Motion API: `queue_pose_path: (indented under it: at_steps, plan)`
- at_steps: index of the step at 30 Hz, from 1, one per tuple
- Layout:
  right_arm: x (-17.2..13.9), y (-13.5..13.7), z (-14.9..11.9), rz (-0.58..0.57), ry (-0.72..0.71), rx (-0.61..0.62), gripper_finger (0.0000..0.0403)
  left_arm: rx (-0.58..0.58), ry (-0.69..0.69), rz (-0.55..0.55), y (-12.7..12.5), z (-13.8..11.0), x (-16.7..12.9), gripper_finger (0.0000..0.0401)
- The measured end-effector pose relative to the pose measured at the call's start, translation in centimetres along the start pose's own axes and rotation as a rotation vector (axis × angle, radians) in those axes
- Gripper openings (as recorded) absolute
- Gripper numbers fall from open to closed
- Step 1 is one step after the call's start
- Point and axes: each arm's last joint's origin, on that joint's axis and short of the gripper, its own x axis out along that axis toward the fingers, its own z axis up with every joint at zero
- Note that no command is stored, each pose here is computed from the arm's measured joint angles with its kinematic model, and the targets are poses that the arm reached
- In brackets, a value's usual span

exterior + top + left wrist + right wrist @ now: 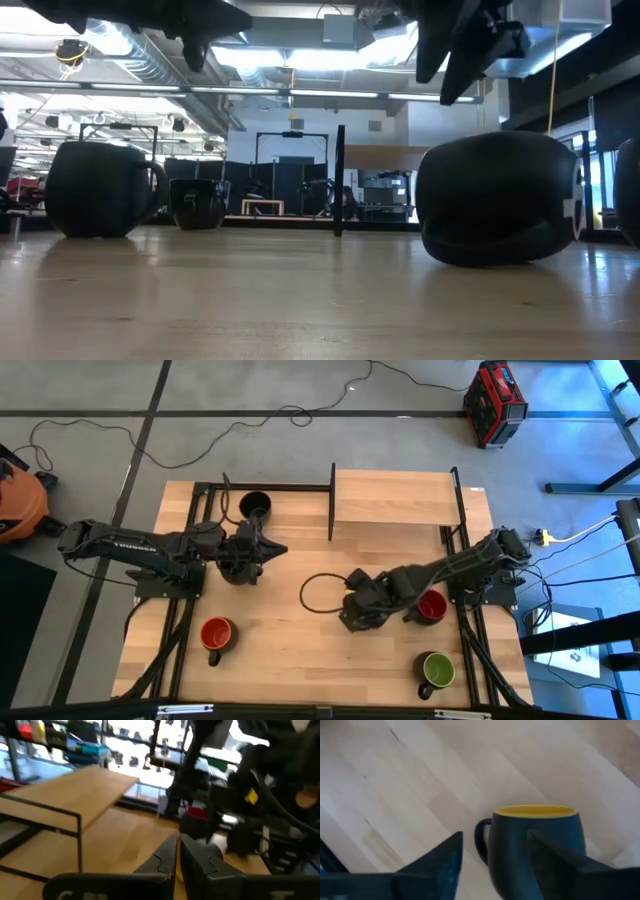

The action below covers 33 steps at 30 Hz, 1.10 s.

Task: Place coffee mugs
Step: Put the yellow mug on the shelf

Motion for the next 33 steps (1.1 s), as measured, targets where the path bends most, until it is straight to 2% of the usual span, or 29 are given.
queue_pose_path:
  at_steps: [4, 9, 12, 19, 25, 33]
  plan:
    - [-2.5, -0.5, -0.7, 0.043, -0.006, -0.057, 0.0250, 0.002, 0.074, -0.070, -0.1, -1.0, 0.8, 0.0014]
    - [-4.5, -1.1, -2.5, -0.017, -0.061, -0.121, 0.0264, -0.064, 0.145, -0.107, 0.0, -2.7, 2.9, 0.0014]
    - [-4.7, -1.3, -3.6, -0.057, -0.061, -0.134, 0.0264, -0.095, 0.188, -0.125, -0.2, -3.3, 4.5, 0.0019]
    - [-4.4, -1.0, -6.3, -0.071, -0.036, -0.191, 0.0264, -0.167, 0.316, -0.220, -1.1, -3.6, 9.8, 0.0084]
    - [-6.0, -1.0, -7.9, -0.038, -0.092, -0.226, 0.0264, -0.202, 0.397, -0.265, -2.4, -4.9, 14.1, 0.0141]
    - [-7.6, -1.3, -9.0, 0.002, -0.146, -0.262, 0.0264, -0.208, 0.462, -0.284, -4.2, -7.5, 19.1, 0.0160]
